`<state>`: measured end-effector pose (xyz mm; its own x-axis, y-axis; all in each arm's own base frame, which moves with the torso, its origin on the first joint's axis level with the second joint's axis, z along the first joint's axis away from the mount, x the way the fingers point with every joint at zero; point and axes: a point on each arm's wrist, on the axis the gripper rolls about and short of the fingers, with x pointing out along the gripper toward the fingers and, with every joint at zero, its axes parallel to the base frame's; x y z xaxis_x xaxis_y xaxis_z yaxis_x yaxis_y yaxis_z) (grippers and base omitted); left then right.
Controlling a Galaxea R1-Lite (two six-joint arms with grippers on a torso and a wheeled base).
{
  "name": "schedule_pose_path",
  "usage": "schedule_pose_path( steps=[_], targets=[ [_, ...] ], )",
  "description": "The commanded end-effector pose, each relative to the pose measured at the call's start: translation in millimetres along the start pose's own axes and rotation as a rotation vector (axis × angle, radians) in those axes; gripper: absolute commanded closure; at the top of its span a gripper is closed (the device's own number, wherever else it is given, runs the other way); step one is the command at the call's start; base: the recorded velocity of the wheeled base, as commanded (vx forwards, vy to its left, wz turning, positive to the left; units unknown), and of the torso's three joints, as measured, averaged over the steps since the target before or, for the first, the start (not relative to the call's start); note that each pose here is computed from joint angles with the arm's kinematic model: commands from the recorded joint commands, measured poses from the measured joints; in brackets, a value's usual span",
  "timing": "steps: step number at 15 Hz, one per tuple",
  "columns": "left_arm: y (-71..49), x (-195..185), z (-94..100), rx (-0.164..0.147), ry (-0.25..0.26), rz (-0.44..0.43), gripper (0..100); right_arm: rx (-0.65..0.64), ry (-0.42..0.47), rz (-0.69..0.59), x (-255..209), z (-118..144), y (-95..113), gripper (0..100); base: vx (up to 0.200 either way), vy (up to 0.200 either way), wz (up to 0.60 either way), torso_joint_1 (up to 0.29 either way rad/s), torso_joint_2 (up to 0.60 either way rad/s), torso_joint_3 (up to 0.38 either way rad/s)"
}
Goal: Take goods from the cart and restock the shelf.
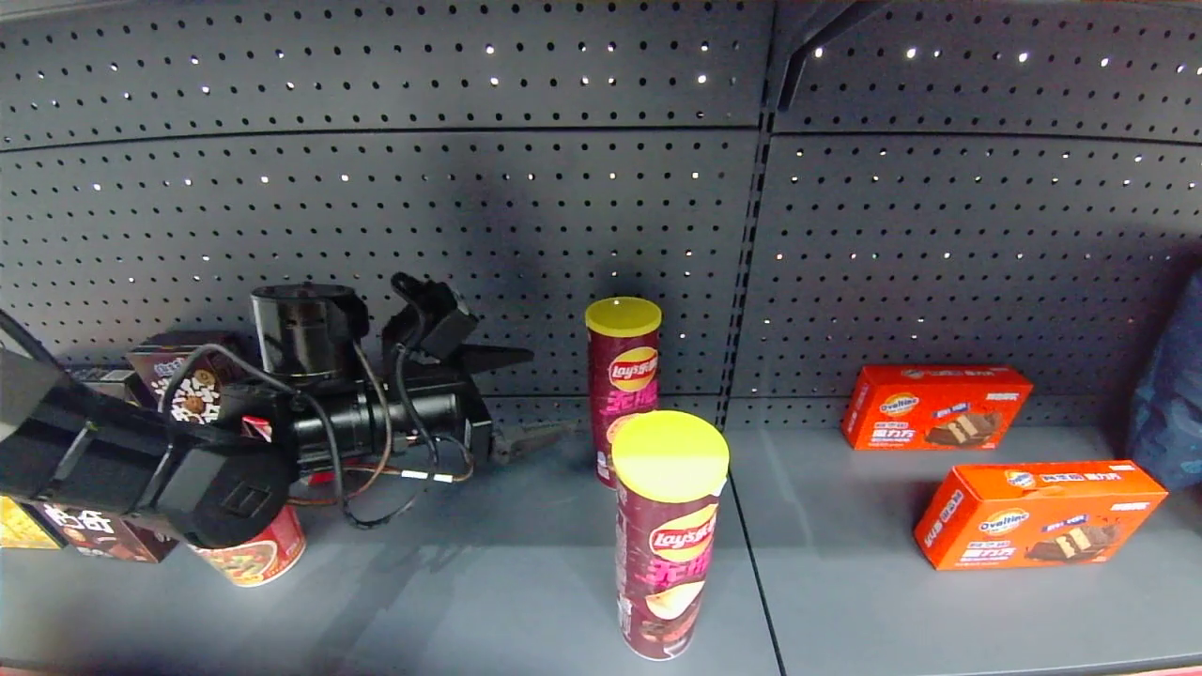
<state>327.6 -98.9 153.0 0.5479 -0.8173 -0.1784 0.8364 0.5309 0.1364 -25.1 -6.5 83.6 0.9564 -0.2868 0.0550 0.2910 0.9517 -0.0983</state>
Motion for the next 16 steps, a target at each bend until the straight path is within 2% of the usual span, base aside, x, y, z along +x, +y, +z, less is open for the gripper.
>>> schedule_pose_path(
  steps=[1, 2, 4, 5, 6, 7, 8, 9, 12, 14, 16],
  targets=[
    [-8.5, -32, 30.7, 0.049, -0.061, 0.053, 0, -0.002, 0.002, 0.004, 0, 0, 0, 0, 0.0, 0.0, 0.0, 0.0, 0.0, 0.0],
    [-14.0, -45, 37.3, 0.06, -0.07, 0.075, 0, -0.002, 0.0, 0.006, 0, 0, 0, 0, 0.0, 0.0, 0.0, 0.0, 0.0, 0.0],
    [-39.3, -73, 48.9, 0.071, -0.082, 0.131, 0, -0.033, -0.008, 0.054, 0, 0, 1, 0, 0.0, 0.0, 0.0, 0.0, 0.0, 0.0],
    [-61.7, -94, 50.3, 0.043, -0.068, 0.165, 0, -0.057, -0.013, 0.064, 0, 0, 1, 0, 0.0, 0.0, 0.0, 0.0, 0.0, 0.0],
    [-72.0, -104, 48.5, 0.027, -0.056, 0.182, 0, -0.056, -0.016, 0.062, 0, 1, 1, 0, 0.0, 0.0, 0.0, 0.0, 0.0, 0.0],
    [-89.3, -123, 45.4, 0.015, -0.045, 0.226, 0, -0.057, -0.022, 0.094, -1, 11, 0, 0, 0.0, 0.0, 0.0, 0.0, 0.0, 0.0],
    [-96.3, -131, 48.2, 0.016, -0.059, 0.247, 0, -0.056, 0.025, 0.165, 4, 29, 0, 0, 0.0, 0.0, 0.0, 0.0, 0.0, 0.0],
    [-99.9, -137, 51.8, 0.011, -0.072, 0.26, 0, -0.038, 0.066, 0.258, 13, 41, 2, 0, 0.0, 0.0, 0.0, 0.0, 0.0, 0.0],
    [-101.7, -140, 55.9, 0.019, -0.076, 0.3, 0, 0.003, 0.084, 0.466, 50, 102, 14, 0, 0.0, 0.0, 0.0, 0.0, 0.0, 0.0],
    [-102.4, -138, 57.1, 0.023, -0.082, 0.29, 0, -0.025, 0.124, 0.582, 74, 119, 29, 0, 0.0, 0.0, 0.0, 0.0, 0.0, 0.0],
    [-100.8, -135, 54.9, 0.022, -0.07, 0.286, 0, -0.052, 0.17, 0.716, 103, 132, 58, 0, 0.0, 0.0, 0.0, 0.0, 0.0, 0.0]
  ],
)
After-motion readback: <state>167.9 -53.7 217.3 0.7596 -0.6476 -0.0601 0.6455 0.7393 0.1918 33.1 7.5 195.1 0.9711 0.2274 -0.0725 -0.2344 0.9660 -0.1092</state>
